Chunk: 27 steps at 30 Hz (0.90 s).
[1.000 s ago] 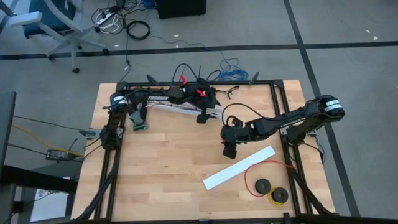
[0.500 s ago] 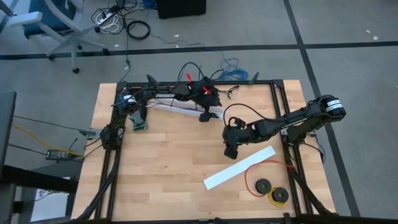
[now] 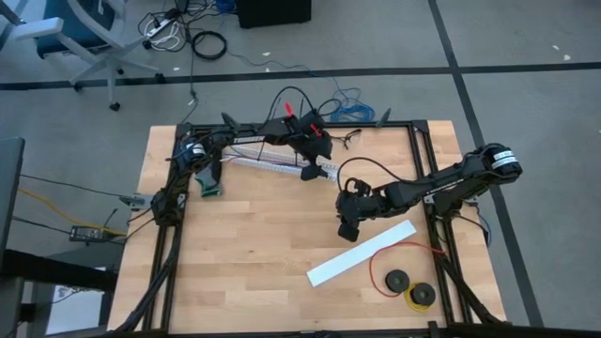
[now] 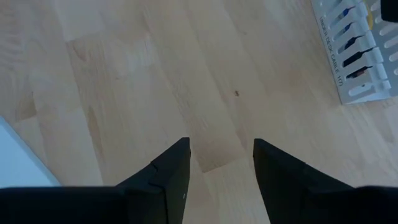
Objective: Ziptie cables
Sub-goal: Move the white cable duct to the middle left of the table
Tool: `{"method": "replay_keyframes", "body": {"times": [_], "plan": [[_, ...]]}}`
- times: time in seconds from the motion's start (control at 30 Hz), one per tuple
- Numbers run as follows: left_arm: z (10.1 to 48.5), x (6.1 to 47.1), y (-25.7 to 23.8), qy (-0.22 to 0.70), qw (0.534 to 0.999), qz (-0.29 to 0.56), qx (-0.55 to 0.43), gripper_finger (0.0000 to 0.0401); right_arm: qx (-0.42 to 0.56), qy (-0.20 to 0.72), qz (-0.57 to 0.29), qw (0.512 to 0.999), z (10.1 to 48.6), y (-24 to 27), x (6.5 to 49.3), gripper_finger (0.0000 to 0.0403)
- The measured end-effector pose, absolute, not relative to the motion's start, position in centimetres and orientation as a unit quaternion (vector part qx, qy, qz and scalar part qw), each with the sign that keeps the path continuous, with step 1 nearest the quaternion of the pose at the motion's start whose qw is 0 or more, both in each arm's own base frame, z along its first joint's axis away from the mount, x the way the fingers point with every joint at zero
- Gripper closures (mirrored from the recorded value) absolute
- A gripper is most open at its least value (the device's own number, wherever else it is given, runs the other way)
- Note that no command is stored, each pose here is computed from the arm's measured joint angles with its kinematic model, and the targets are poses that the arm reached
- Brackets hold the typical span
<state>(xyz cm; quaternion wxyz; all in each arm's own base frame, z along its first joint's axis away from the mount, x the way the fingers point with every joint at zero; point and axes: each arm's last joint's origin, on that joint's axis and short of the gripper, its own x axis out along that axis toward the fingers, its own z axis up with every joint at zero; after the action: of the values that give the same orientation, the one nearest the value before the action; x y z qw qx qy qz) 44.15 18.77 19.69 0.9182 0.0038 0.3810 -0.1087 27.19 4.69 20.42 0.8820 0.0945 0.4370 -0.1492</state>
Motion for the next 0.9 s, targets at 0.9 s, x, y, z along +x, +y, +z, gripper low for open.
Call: {"method": "replay_keyframes", "body": {"times": [0.9], "plan": [[15.4, 46.3, 19.1, 0.335, 0.932, -0.127, -0.05, 0.005, 0.075, 0.422, -0.14, 0.893, 20.6, 6.4, 27.0, 0.0241]]}}
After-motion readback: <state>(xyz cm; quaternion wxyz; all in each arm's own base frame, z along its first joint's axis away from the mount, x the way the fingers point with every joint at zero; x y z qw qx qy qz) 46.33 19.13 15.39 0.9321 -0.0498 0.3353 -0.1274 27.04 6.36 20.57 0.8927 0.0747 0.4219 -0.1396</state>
